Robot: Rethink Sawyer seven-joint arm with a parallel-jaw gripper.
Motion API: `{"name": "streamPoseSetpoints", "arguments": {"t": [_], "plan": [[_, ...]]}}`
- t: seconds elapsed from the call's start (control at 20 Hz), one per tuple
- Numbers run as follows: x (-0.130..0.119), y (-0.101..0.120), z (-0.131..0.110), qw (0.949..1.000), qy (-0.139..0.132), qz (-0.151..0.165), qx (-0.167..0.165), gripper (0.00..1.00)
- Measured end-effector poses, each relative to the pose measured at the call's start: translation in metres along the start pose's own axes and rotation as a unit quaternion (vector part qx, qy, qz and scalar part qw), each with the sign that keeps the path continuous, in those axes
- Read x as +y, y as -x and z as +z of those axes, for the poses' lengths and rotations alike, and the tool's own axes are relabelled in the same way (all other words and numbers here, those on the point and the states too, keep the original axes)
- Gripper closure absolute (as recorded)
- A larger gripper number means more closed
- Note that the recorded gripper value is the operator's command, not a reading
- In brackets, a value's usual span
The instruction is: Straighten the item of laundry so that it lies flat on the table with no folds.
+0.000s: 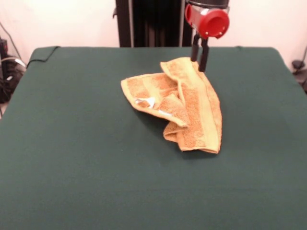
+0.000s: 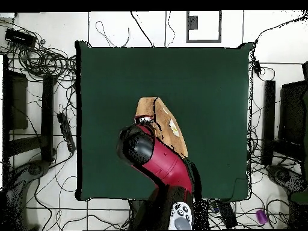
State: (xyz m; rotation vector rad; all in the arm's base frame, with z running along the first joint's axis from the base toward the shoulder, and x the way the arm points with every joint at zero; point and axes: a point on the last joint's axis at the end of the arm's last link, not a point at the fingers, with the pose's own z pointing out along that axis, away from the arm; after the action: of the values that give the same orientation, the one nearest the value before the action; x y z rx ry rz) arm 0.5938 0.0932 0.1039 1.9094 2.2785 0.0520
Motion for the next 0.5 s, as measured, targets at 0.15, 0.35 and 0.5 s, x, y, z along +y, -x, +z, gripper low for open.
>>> {"name": "streamPoseSetpoints", "arguments": {"t": [0.15, 0.35, 0.5], "plan": [[-0.002, -0.0018, 0.0009, 1.0, -0.002, -0.008, -0.001, 0.0], [-0.0034, -0.002, 0.0019, 0.9999, -0.001, -0.014, -0.005, 0.0], [-0.0039, -0.001, 0.0035, 0.9997, 0.004, -0.021, -0.013, 0.0]]}}
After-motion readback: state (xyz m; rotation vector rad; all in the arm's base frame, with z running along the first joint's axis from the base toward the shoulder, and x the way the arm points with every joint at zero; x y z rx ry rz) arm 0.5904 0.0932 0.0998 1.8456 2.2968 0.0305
